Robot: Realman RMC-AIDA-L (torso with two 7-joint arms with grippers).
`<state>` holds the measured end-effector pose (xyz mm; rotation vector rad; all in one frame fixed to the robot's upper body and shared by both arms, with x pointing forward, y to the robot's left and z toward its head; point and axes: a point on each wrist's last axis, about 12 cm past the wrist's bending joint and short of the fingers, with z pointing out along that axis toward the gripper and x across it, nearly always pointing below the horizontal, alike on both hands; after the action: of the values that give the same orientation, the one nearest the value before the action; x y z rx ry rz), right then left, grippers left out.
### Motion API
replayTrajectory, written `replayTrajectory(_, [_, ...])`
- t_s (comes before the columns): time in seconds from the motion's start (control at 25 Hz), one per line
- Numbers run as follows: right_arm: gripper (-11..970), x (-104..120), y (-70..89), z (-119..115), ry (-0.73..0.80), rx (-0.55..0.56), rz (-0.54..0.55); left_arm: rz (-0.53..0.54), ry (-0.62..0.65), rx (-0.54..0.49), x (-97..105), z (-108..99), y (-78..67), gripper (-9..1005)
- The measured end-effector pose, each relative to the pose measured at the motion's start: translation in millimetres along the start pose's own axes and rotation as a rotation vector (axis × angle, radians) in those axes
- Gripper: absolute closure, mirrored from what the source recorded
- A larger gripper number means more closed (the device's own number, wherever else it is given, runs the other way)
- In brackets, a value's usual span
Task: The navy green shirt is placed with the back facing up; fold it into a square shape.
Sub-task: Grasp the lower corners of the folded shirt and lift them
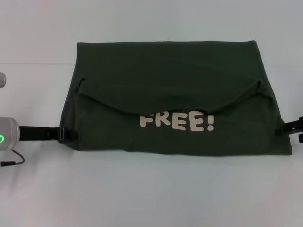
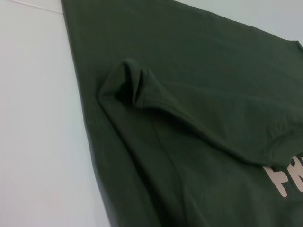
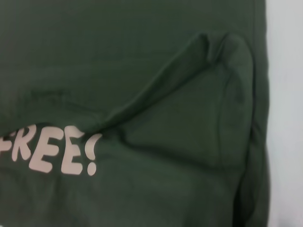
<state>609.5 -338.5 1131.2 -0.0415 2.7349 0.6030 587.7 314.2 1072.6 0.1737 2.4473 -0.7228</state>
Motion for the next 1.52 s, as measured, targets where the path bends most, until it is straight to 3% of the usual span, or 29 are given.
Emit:
replayTrajectory(0.76, [61,4.5,9.7,26.6,-0.014,-0.014,-0.010,0.011,-0.012,-0.002,-6.9,-0.6,-1.1,981])
replayTrajectory(1.0, [153,4.1,12.3,27.9,-0.011,-0.012,-0.034,0.011,-0.013,-0.002,-7.4,-0.9,-1.0,981])
replayTrajectory(1.2, [360,4.6,12.6,28.7,-0.007,-0.010,-0.038,0.007,-0.013,-0.003,-6.8,-1.1,-0.5,981])
replayTrajectory(1.52, [603,4.9,12.2,28.4,-0.011,-0.013,-0.033,0.009,-0.013,-0.001,-7.3,-1.2,-0.8,980])
